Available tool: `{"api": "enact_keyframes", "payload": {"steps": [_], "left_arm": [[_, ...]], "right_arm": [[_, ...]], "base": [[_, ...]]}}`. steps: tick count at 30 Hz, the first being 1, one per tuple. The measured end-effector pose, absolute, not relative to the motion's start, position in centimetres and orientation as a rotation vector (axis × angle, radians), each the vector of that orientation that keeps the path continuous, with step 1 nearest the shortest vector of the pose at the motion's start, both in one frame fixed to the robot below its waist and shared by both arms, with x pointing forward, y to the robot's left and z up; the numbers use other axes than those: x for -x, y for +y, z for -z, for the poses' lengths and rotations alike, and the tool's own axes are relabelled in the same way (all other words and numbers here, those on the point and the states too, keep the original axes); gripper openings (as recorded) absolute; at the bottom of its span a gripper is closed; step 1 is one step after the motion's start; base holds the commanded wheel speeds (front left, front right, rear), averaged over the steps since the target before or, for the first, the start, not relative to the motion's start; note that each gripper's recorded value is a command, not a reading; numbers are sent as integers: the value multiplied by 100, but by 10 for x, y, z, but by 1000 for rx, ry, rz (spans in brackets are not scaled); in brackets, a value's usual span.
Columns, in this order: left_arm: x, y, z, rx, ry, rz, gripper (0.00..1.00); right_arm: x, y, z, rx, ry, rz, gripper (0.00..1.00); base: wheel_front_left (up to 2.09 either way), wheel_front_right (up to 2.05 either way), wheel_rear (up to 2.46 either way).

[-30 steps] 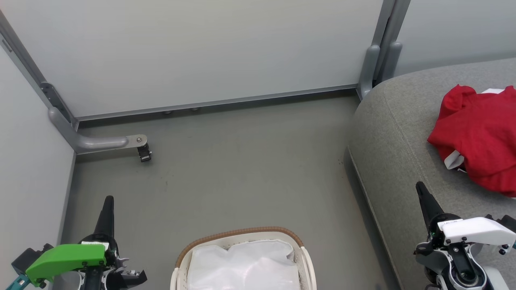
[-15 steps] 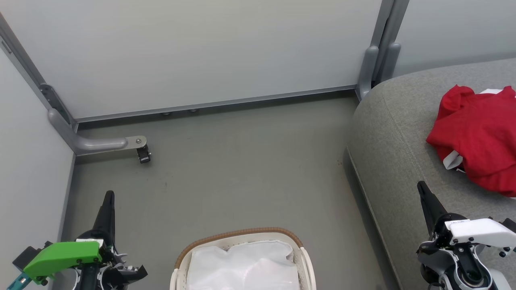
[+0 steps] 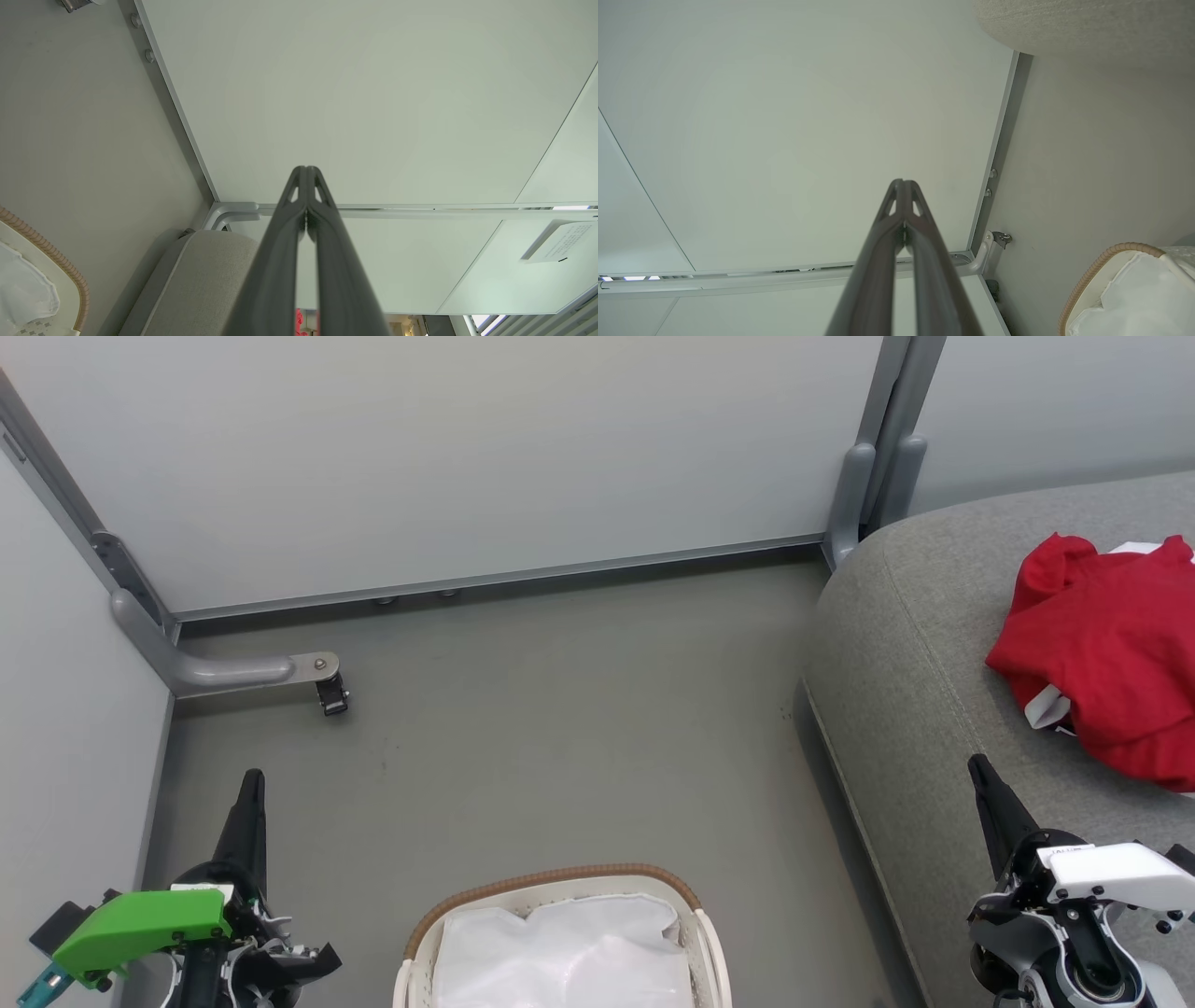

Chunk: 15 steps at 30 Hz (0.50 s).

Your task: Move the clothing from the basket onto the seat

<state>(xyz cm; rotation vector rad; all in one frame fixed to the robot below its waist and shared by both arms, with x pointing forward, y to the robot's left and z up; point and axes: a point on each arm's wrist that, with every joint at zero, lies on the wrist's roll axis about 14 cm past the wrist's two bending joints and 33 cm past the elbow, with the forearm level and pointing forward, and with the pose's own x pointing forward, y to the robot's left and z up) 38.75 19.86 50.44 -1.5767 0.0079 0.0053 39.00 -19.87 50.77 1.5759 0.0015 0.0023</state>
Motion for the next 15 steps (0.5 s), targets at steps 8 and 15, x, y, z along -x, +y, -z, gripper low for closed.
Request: {"api": "enact_keyframes", "payload": {"steps": [8,15], "left_arm": [[-388,199,-504,1577,8,-5,0],[-388,199,-504,1577,8,-5,0]], "right_arm": [[-390,-199,-508,-1576,2,-2,0],[-390,-199,-508,-1576,2,-2,0]], "base": [[0,0,0],[0,0,0]]}}
